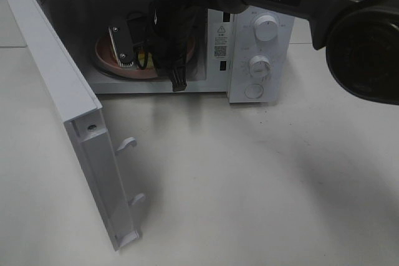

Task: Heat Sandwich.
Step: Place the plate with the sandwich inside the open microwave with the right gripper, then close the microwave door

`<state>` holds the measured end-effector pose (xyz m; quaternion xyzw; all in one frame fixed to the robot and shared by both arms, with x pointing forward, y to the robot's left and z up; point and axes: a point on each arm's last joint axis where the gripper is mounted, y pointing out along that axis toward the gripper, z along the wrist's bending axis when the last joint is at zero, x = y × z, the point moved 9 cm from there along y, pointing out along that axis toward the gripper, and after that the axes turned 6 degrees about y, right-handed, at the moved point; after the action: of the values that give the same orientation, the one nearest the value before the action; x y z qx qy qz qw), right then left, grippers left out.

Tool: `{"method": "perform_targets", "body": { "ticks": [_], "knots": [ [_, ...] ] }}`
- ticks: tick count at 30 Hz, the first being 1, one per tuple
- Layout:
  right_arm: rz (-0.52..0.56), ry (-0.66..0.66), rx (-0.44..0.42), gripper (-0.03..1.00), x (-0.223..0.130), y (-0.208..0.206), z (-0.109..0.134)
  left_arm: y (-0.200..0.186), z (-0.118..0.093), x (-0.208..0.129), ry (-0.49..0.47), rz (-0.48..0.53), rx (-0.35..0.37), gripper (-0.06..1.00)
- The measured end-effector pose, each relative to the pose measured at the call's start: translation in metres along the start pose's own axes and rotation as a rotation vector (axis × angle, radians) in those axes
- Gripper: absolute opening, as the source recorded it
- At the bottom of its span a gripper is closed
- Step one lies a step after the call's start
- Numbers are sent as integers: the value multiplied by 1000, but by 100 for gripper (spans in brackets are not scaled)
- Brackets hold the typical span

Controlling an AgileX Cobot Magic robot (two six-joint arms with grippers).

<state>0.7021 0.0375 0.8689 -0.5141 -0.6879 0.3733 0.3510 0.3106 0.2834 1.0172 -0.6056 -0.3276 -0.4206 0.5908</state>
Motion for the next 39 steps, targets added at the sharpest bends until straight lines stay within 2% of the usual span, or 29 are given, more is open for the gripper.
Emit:
{"method": "perform_targets", "body": {
  "ticks": [1,4,5,6,9,12,18,24,39],
  "knots": [
    [0,0,0,35,0,0,0,0,0,0,0,0,0,94],
    [-3,47,-5,50,1,-1,-2,0,0,0,0,0,0,94],
    [-3,60,-5,59,1,-1,-2,0,0,0,0,0,0,94],
    [-3,60,-5,59,1,-1,-2,0,0,0,0,0,0,94],
    [1,85,2,76,-1,1,2,0,0,0,0,0,0,94],
    [0,90,4,80,-2,2,5,0,0,0,0,0,0,94],
    [20,66,-13,82,-10,-5,9,0,0,0,0,0,0,94],
    [-9,60,-60,81,-9,-21,6,0,0,0,0,0,0,94],
    [-51,91,-89,79,-23,-60,33,0,0,0,0,0,0,94]
  ]
}}
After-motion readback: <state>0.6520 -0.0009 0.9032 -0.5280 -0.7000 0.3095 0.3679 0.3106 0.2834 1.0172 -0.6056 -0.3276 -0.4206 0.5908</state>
